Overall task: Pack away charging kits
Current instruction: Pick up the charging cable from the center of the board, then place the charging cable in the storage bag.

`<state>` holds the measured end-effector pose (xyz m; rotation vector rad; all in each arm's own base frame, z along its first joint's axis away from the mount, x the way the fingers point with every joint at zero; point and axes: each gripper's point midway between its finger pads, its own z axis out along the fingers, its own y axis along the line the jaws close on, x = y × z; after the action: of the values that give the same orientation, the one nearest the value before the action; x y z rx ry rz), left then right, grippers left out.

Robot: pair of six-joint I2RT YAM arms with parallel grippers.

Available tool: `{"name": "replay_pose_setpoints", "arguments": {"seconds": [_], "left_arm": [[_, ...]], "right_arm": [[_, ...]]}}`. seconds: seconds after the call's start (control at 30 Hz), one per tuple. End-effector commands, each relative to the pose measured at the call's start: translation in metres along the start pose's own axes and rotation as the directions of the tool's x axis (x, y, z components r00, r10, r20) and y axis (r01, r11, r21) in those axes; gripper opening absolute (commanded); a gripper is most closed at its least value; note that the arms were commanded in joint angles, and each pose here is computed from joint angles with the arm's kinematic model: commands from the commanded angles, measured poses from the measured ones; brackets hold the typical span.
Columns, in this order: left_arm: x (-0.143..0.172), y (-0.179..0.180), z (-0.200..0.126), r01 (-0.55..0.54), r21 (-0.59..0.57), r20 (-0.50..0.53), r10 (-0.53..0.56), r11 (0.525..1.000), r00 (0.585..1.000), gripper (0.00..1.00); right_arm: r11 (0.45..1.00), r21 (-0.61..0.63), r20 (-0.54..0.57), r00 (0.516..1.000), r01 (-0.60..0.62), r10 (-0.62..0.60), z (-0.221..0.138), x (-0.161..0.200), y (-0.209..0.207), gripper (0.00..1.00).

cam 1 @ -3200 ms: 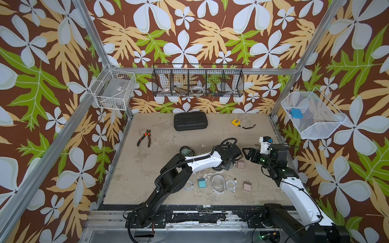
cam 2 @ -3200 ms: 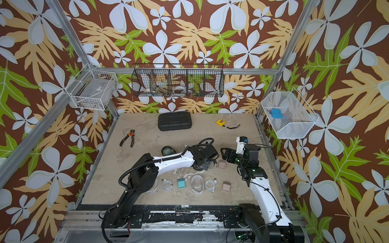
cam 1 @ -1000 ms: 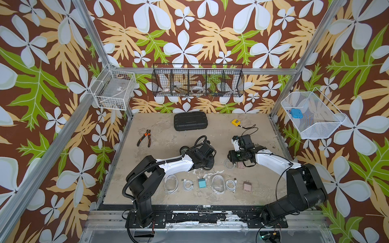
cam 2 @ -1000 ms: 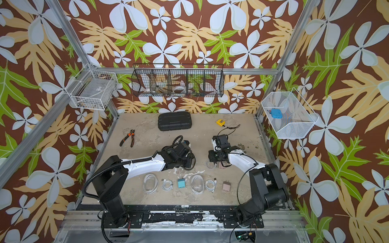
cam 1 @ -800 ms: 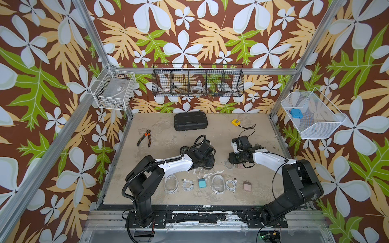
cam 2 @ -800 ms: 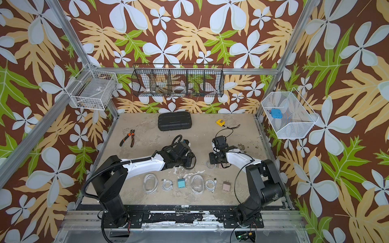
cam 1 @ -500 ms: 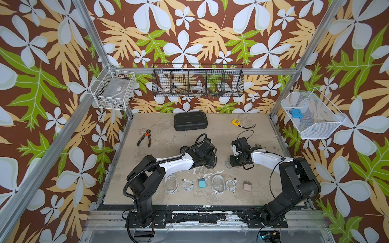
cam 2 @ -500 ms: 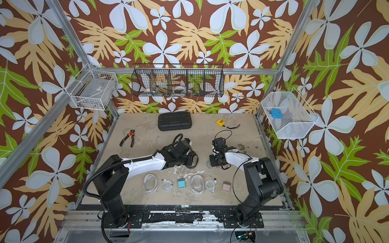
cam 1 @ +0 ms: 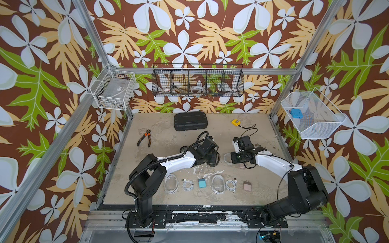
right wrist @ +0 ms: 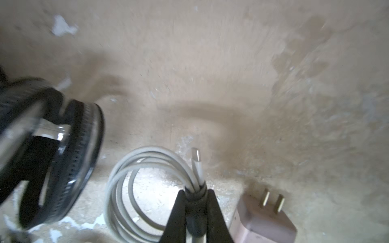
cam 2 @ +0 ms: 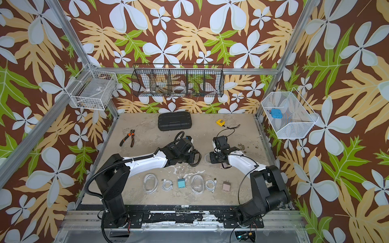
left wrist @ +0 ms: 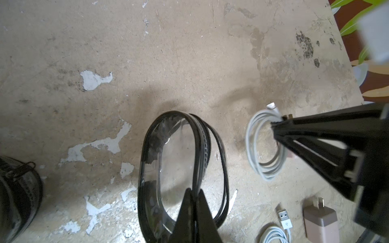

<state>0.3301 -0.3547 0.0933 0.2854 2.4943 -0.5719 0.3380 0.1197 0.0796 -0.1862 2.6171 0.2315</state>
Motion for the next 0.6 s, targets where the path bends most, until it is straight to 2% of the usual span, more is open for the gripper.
{"name": "replay_pose_setpoints", "arguments": {"seconds": [0.0,0.13,0.33,0.57], "left_arm": [[-0.004,-0.002,0.001,0.022,-0.002,0.005,-0.022,1.0,1.0,0.0],[-0.006,-0.005,0.004,0.037,0.007,0.0,-0.037,0.999,0.999,0.0],[-0.009,-0.009,0.006,0.054,0.019,-0.002,-0.054,0.998,0.999,0.0],[-0.013,-0.007,-0.009,0.063,0.019,0.031,-0.064,0.998,0.997,0.0]], "right_arm": [[1.0,-0.025,0.047,0.999,-0.019,0.02,-0.022,-0.014,0.007,0.08],[0.996,-0.092,0.059,0.998,-0.004,0.009,-0.031,-0.023,0.029,0.08],[0.985,-0.171,-0.002,0.999,0.038,-0.039,-0.006,-0.008,0.07,0.09],[0.992,-0.124,-0.069,0.997,0.038,-0.047,0.023,0.013,0.06,0.08]]}}
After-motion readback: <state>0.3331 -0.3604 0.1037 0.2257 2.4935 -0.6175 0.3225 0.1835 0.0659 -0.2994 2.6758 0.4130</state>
